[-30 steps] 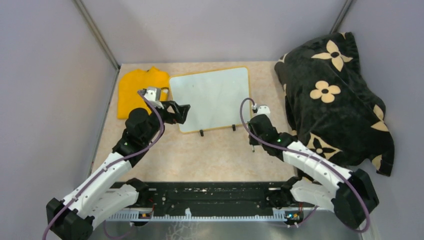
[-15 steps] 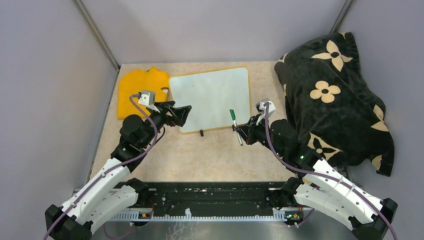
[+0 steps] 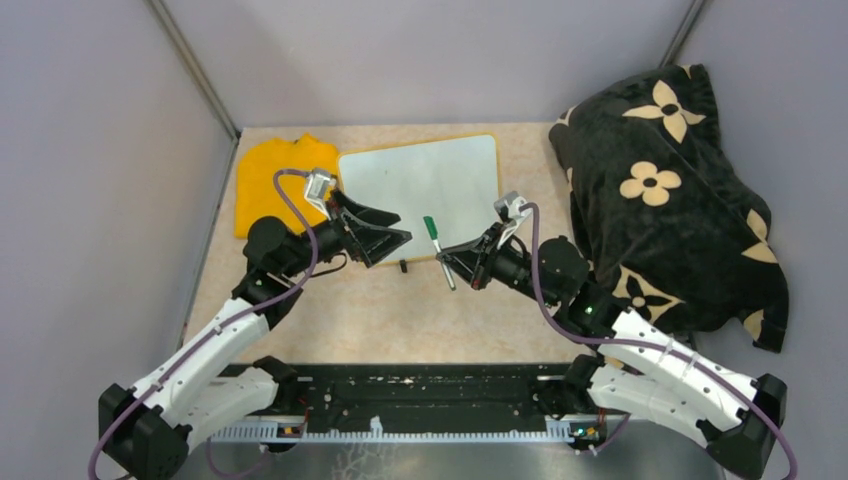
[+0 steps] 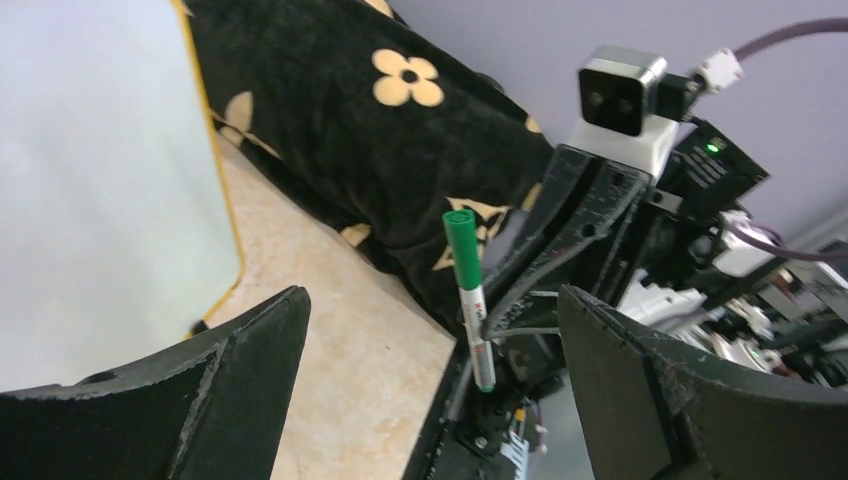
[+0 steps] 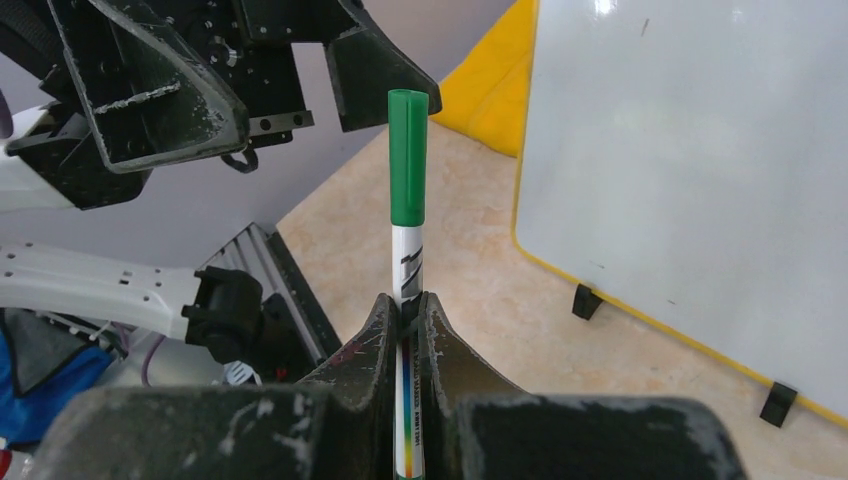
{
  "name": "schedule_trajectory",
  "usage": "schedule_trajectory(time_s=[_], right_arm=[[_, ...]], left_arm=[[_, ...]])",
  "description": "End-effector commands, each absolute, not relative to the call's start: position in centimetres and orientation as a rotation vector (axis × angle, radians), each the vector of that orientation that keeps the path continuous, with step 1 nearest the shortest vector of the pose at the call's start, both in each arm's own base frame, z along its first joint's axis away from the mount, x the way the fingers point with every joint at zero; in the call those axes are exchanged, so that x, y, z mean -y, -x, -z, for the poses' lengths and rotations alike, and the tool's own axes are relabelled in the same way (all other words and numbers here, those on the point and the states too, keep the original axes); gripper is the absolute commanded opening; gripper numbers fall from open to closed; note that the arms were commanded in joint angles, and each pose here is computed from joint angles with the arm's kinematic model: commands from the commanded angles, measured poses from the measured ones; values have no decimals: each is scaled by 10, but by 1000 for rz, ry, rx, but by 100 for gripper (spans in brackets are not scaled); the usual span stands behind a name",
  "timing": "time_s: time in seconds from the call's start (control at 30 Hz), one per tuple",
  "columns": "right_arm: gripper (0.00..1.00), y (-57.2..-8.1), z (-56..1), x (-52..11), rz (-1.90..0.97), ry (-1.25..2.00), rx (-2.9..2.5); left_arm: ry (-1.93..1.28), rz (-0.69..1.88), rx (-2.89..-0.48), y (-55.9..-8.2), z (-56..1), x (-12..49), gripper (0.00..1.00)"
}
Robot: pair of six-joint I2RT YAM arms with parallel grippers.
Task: Write a sentence on the whiteboard
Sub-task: Open the whiteboard marker at the center of the board.
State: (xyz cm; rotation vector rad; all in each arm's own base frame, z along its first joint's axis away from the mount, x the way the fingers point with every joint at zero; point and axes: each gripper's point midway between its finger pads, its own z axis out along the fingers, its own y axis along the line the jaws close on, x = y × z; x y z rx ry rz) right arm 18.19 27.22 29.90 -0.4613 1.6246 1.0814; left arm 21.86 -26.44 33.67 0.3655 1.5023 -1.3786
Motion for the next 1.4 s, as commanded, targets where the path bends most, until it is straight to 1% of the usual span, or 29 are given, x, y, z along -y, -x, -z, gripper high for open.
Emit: schedule_trajectory(time_s=[0.0,0.13,0.3,0.53,0.73,0.83,0.9,0.97,1.07,1.37], right_arm=[[0,-170,-340,-285,-1192,485,-1484],[0,-166,-340,-292,-1219,508,-1479],[0,-160,-343,-300,-1263,540,-1464],[0,-151,-342,-308,-1310,600,-1460],[0,-149,-341,-308,-1321,599,-1461],[0,-150,-341,-308,-1318,590,-1462],[0,-150,-341,-308,-1319,591,-1461],[0,-151,-340,-309,-1319,590,-1464],[0,-152,-339,-309,-1314,588,-1466],[0,-153,-336,-309,-1306,585,-1475]], left_arm=[[-474,1537,-1386,-190,-365,272,99],[-507,1575,-1392,-187,-361,277,98],[-534,1612,-1407,-185,-356,282,89],[-521,1640,-1408,-186,-356,283,83],[-545,1683,-1404,-180,-356,285,65],[-556,1695,-1404,-177,-354,285,58],[-563,1698,-1405,-176,-353,285,50],[-567,1702,-1408,-175,-351,285,45],[-572,1712,-1414,-174,-349,286,42],[-588,1722,-1420,-172,-345,286,26]])
